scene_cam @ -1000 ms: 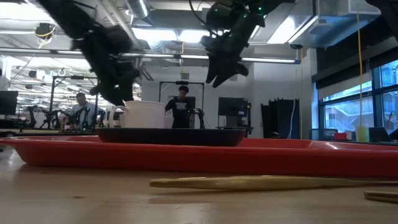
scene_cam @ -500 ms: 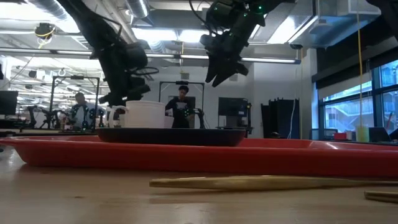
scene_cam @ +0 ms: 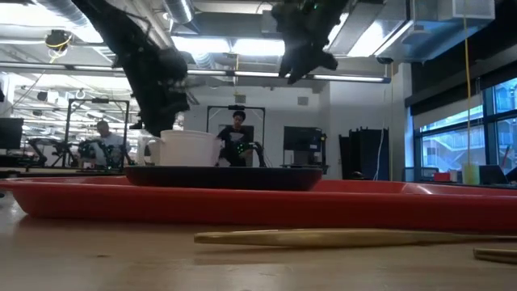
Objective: Set up tray
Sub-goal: Put the gray bowl under the white mug on the black plate on the red tray
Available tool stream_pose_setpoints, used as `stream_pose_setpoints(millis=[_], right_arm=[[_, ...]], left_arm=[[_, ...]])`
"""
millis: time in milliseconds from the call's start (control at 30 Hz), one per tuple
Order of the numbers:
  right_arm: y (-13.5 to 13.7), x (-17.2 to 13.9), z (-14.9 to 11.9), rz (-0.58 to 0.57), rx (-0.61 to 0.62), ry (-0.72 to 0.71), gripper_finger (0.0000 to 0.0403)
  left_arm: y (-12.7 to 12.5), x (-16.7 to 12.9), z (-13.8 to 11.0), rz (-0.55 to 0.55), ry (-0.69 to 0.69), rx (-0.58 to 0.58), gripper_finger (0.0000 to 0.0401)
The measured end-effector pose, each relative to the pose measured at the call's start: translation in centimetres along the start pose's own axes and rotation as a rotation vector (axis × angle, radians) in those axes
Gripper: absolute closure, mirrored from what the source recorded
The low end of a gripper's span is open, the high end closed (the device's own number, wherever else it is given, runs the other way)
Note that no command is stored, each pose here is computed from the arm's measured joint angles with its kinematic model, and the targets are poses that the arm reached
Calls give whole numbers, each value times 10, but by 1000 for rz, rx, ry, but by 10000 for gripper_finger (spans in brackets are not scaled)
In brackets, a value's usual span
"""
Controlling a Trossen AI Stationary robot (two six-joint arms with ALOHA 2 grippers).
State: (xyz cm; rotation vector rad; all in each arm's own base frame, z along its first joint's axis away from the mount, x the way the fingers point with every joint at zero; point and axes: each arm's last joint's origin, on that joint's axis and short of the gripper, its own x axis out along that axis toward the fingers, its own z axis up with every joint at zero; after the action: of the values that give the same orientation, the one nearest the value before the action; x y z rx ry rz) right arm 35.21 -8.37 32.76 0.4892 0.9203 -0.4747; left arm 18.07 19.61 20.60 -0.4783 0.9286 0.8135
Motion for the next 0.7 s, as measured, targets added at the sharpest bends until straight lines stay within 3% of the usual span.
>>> stream_pose_setpoints(millis=[133,233,367,467,567,700], right_arm=[[19,-8,-18,64,-45,-46,269],[19,-7,-45,171,-17,-76,275],[8,-20,-81,342,33,-230,289],[-3,-38,-103,420,30,-336,297],[-16,-48,-123,426,73,-375,299],[-30,-58,-141,443,115,-403,299]], left_arm=[[1,-37,12,-77,-137,-4,396],[-7,-67,20,-228,-243,34,396],[-31,-101,23,-441,-315,114,396],[-57,-120,24,-552,-286,165,397],[-90,-133,25,-580,-216,248,397],[-135,-137,22,-502,-92,347,397]])
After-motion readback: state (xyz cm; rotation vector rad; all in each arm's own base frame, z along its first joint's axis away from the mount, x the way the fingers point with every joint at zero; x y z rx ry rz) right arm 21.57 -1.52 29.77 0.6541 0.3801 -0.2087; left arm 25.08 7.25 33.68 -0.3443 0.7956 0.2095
